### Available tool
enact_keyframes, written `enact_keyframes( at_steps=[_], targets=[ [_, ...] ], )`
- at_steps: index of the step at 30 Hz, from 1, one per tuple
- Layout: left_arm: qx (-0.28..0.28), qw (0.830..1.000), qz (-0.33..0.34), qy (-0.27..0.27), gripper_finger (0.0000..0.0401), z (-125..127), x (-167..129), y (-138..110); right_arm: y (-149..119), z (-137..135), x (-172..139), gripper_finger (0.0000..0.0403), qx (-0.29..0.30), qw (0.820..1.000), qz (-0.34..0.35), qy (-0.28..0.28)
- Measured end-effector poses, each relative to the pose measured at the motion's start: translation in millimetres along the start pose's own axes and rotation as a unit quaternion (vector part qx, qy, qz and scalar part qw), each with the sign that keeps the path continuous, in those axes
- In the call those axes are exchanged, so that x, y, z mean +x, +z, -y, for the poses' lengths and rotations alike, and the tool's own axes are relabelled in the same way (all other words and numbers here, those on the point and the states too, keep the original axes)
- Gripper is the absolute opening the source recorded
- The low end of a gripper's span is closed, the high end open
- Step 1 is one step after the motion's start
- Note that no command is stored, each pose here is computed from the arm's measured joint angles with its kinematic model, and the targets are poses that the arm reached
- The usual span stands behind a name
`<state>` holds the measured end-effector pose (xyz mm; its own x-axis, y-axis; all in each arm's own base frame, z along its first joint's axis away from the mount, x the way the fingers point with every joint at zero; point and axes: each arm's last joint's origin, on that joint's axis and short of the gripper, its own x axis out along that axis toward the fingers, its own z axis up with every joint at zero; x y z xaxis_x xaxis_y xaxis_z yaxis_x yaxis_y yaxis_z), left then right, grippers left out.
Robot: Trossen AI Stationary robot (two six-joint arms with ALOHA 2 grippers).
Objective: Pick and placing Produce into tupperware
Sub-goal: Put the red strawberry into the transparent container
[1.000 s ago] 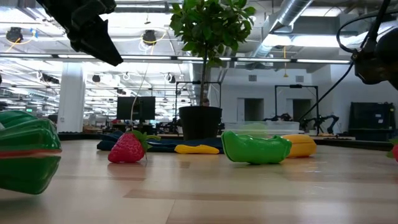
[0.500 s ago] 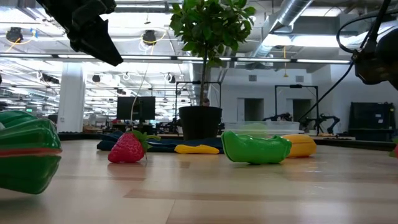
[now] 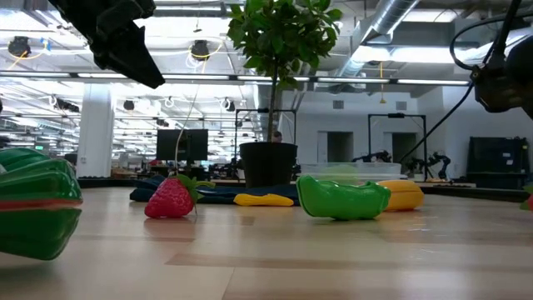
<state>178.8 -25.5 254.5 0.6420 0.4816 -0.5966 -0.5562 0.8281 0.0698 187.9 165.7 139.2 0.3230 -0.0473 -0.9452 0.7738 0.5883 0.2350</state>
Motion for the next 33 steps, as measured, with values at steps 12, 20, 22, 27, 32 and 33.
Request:
enact_keyframes(
  at_steps=[12,20,22,27,32,33],
  targets=[
    [0.0,1.0,0.005,0.008,0.018,-0.4,0.1,0.4,0.0,-1.3,-0.1,0.0141,-0.001,1.0,0.001,0.007],
    [0.0,1.0,0.005,0.008,0.018,-0.4,0.1,0.4,0.0,-1.3,-0.1,0.0139,-0.001,1.0,0.001,0.007],
    [0.0,1.0,0.005,0.008,0.018,-0.4,0.0,0.4,0.0,-1.4,-0.1,0.0137,-0.001,1.0,0.001,0.007],
    [0.0,1.0,0.005,0.008,0.018,-0.4,0.1,0.4,0.0,-1.4,-0.2,0.0138,-0.002,1.0,0.001,0.007],
    [0.0,1.0,0.005,0.008,0.018,-0.3,0.0,0.3,0.0,-1.4,-0.2,0.0137,-0.002,1.0,0.001,0.007],
    [0.0,1.0,0.005,0.008,0.018,-0.3,0.0,0.3,0.0,-1.4,-0.2,0.0137,-0.002,1.0,0.001,0.007]
  ],
)
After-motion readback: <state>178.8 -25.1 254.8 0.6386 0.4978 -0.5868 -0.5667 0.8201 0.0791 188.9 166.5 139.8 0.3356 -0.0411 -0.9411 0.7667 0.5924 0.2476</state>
